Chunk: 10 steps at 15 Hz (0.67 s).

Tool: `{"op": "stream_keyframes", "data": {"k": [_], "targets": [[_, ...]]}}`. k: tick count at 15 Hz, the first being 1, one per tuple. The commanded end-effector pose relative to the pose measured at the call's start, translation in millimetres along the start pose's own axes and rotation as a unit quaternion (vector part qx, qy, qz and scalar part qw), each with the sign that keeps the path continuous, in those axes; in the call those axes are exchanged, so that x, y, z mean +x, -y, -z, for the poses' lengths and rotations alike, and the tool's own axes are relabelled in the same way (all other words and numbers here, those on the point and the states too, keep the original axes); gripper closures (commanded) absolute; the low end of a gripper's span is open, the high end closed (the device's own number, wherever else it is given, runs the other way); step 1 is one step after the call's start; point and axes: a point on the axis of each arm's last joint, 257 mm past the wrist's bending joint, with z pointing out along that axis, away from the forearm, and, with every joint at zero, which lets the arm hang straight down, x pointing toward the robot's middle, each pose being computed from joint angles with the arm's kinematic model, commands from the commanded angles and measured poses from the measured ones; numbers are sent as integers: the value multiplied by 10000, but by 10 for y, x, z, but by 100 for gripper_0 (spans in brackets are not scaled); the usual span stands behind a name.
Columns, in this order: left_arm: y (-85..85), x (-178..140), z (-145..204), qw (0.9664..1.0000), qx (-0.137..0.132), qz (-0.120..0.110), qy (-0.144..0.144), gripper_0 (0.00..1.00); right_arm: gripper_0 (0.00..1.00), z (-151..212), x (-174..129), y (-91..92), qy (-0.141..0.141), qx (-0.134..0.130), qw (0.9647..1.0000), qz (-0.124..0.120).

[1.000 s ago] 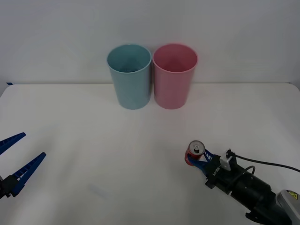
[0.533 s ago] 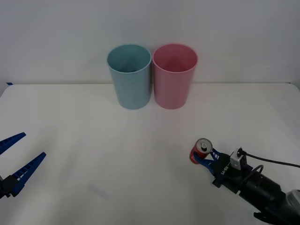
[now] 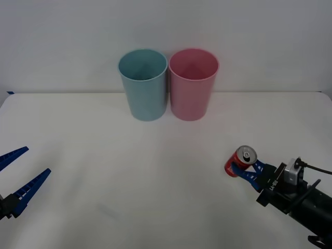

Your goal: Grasp the object on the table and drop it into the matching bin: aluminum can to the light blue bin, PET bottle to the pink bin.

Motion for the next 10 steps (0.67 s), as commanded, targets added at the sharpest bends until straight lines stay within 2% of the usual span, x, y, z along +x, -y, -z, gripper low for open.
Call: {"op": "stream_keyframes", "data": {"k": [1, 6, 10], "targets": [[0, 0, 0, 10000, 0, 0, 0, 0, 100, 37, -344, -10, 127, -39, 9997, -200], [0, 0, 0, 10000, 0, 0, 0, 0, 100, 28, -810, 62, 249, -175, 9984, -469], [0, 0, 0, 10000, 0, 0, 0, 0, 100, -148, -1265, 82, 421, -486, 9957, -662]]}}
